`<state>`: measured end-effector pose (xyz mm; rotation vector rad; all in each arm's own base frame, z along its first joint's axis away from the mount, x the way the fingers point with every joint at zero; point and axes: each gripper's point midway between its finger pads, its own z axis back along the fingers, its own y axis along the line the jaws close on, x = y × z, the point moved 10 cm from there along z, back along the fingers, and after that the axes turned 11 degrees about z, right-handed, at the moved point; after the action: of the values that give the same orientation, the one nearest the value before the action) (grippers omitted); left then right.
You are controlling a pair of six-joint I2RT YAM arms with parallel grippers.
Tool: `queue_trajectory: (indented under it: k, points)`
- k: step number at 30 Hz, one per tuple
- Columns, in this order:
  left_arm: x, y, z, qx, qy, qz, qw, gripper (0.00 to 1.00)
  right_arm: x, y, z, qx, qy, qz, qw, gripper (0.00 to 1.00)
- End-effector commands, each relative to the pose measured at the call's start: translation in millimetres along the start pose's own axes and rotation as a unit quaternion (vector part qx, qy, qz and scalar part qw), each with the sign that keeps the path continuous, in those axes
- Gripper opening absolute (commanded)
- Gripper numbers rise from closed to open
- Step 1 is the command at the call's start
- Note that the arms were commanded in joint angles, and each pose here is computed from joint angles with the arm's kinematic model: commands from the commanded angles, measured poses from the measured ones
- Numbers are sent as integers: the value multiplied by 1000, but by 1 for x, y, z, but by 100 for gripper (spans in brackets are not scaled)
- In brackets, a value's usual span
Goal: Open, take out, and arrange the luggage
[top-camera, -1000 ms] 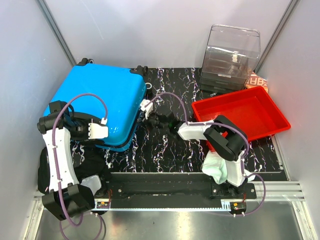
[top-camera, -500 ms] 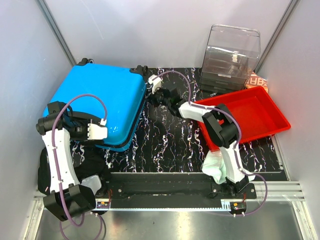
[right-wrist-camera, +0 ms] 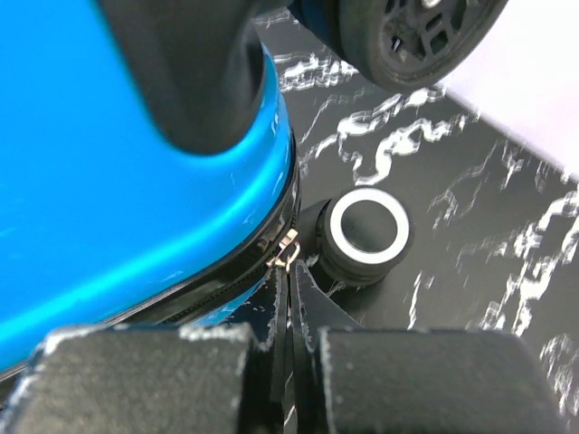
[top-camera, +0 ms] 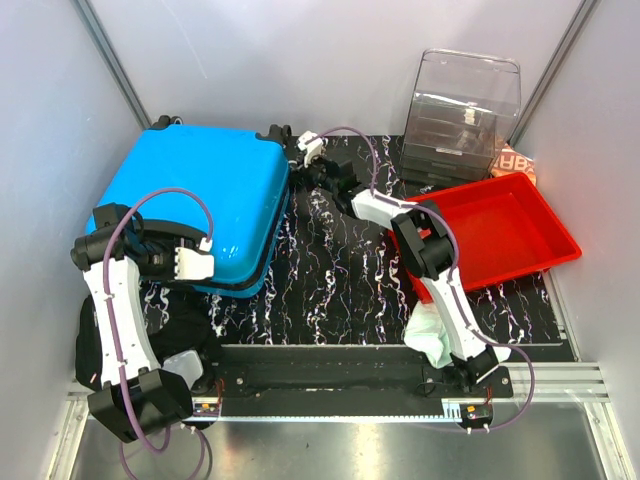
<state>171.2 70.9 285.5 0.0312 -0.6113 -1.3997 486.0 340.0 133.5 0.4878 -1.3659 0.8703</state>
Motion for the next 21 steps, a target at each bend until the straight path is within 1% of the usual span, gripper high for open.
queue_trajectory:
  k: [1, 2, 3, 4, 5, 6, 8, 9, 10, 11, 12, 13, 14, 15, 17, 18, 20, 21]
  points:
    - [4, -21, 15, -31, 9, 35, 999, 0, 58, -57, -8, -83, -155, 103, 979, 0]
    - [3, -21, 15, -32, 10, 36, 999, 0, 51, -57, -12, -83, -160, 118, 976, 0]
    - [3, -21, 15, -32, 11, 36, 999, 0, 53, -60, -14, -91, -179, 131, 971, 0]
    - [3, -22, 14, -32, 11, 36, 999, 0, 60, -64, -15, -97, -194, 137, 967, 0]
    - [2, -22, 14, -33, 11, 36, 999, 0, 52, -66, -20, -97, -195, 133, 967, 0]
    - [2, -23, 14, -32, 11, 35, 999, 0, 64, -70, -22, -104, -216, 139, 961, 0]
    - [1, -24, 14, -33, 14, 35, 999, 0, 63, -73, -28, -103, -220, 150, 958, 0]
    - [1, -24, 14, -32, 13, 36, 999, 0, 76, -76, -29, -103, -232, 157, 954, 0]
    - [1, -25, 14, -31, 14, 36, 999, 0, 80, -78, -30, -101, -236, 157, 954, 0]
    - [1, -25, 15, -30, 14, 36, 999, 0, 75, -78, -35, -96, -234, 154, 955, 0]
    - [1, -26, 15, -28, 15, 35, 999, 0, 89, -81, -35, -90, -249, 158, 951, 0]
    - [1, -27, 15, -29, 16, 36, 999, 0, 92, -80, -37, -80, -253, 154, 952, 0]
    - [0, -27, 15, -27, 17, 36, 999, 0, 83, -78, -42, -68, -249, 152, 954, 0]
    - [1, -29, 16, -27, 17, 38, 999, 0, 96, -76, -42, -41, -261, 161, 951, 0]
    - [0, -30, 15, -25, 15, 40, 999, 0, 89, -70, -47, 2, -260, 166, 951, 0]
    - [1, -31, 14, -25, 13, 42, 999, 0, 85, -61, -47, 46, -264, 173, 948, 0]
    - [3, -31, 14, -17, -4, 54, 998, 0, 89, -52, -44, 82, -275, 183, 940, 0]
    - [5, -31, 16, -12, -9, 58, 998, 0, 74, -44, -44, 114, -264, 180, 941, 0]
